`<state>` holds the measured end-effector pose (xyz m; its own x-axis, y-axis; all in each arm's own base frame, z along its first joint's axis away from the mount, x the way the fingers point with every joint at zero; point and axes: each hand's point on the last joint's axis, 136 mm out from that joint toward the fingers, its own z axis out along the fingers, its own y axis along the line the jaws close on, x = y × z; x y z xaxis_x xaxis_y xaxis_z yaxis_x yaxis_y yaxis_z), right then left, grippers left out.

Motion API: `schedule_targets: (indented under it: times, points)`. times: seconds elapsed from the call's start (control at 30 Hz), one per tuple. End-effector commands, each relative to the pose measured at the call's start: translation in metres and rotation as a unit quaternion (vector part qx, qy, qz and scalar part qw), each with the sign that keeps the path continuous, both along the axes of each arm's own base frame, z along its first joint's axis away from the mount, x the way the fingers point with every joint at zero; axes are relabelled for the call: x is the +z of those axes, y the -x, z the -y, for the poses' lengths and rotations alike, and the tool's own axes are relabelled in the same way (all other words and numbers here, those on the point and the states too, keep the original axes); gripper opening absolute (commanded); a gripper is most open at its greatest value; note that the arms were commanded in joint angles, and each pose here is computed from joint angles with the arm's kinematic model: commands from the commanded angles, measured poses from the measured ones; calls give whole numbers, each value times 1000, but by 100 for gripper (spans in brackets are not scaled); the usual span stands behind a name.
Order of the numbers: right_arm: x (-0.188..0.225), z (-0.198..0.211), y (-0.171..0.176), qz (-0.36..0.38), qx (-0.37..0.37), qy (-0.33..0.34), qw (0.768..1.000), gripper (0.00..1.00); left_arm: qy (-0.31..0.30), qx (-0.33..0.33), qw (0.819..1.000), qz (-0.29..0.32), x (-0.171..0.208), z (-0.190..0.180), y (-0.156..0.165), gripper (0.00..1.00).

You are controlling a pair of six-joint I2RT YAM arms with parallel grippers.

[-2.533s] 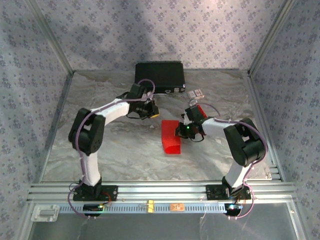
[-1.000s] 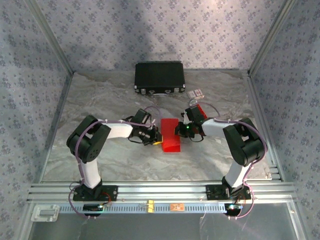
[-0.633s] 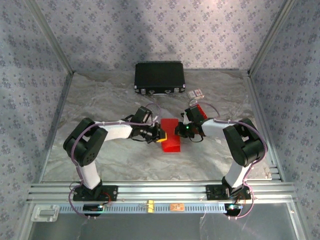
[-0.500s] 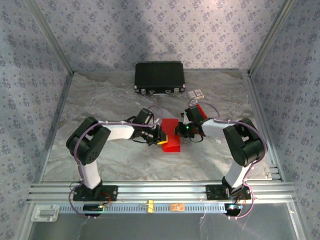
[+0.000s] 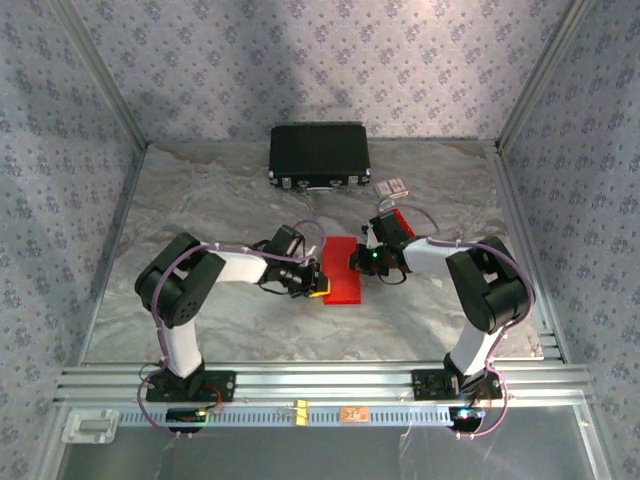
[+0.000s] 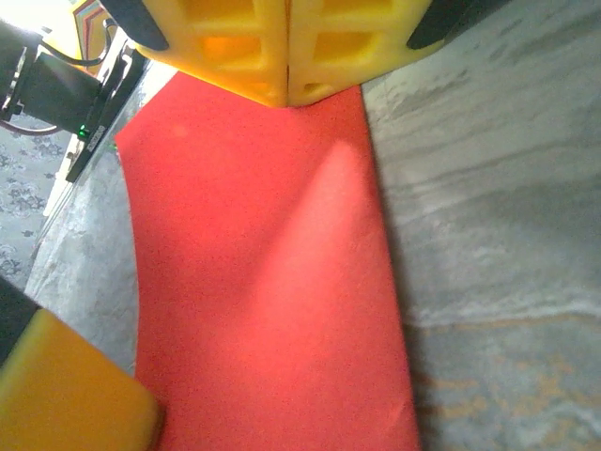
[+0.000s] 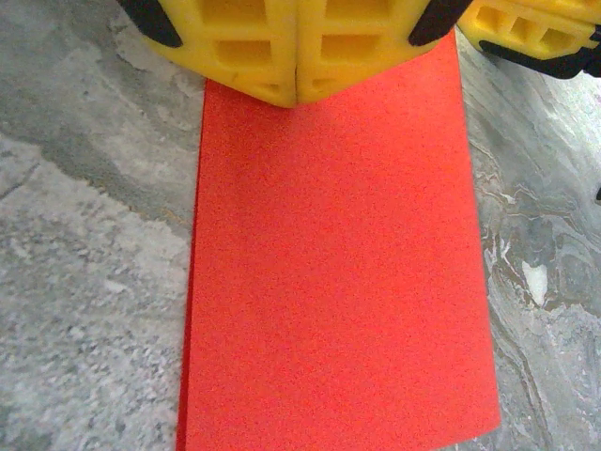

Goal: Fold a paper plane with a square sheet of paper (pick it up from the middle)
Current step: First fold the square sheet of paper in half at the center of the table.

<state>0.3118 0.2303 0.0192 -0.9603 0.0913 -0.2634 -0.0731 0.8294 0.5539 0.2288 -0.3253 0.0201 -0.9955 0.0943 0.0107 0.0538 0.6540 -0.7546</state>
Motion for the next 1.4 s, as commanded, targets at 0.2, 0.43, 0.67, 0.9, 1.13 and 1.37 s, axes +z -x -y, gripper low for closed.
schedule_targets:
  times: [0.2, 0.43, 0.67, 0.9, 1.13, 1.37]
  points:
    - [-43, 30, 36, -77, -15, 80, 994, 2, 11, 20, 1000, -13, 27, 2, 1, 9]
    - [-43, 30, 37, -78, -14, 81, 994, 2, 48, 17, 998, -24, 32, 18, -3, 10]
    - [-46, 32, 38, -79, -15, 83, 993, 2, 9, -6, 998, -60, -2, 7, 16, 10]
    - [-49, 33, 41, -83, -14, 86, 993, 2, -58, -45, 994, -79, -27, -24, 49, 9]
    - [-49, 32, 37, -82, -15, 85, 993, 2, -76, -59, 994, -61, -23, -34, 60, 9]
    - [-47, 31, 37, -82, -14, 86, 993, 2, -119, -63, 990, -36, -22, -42, 59, 9]
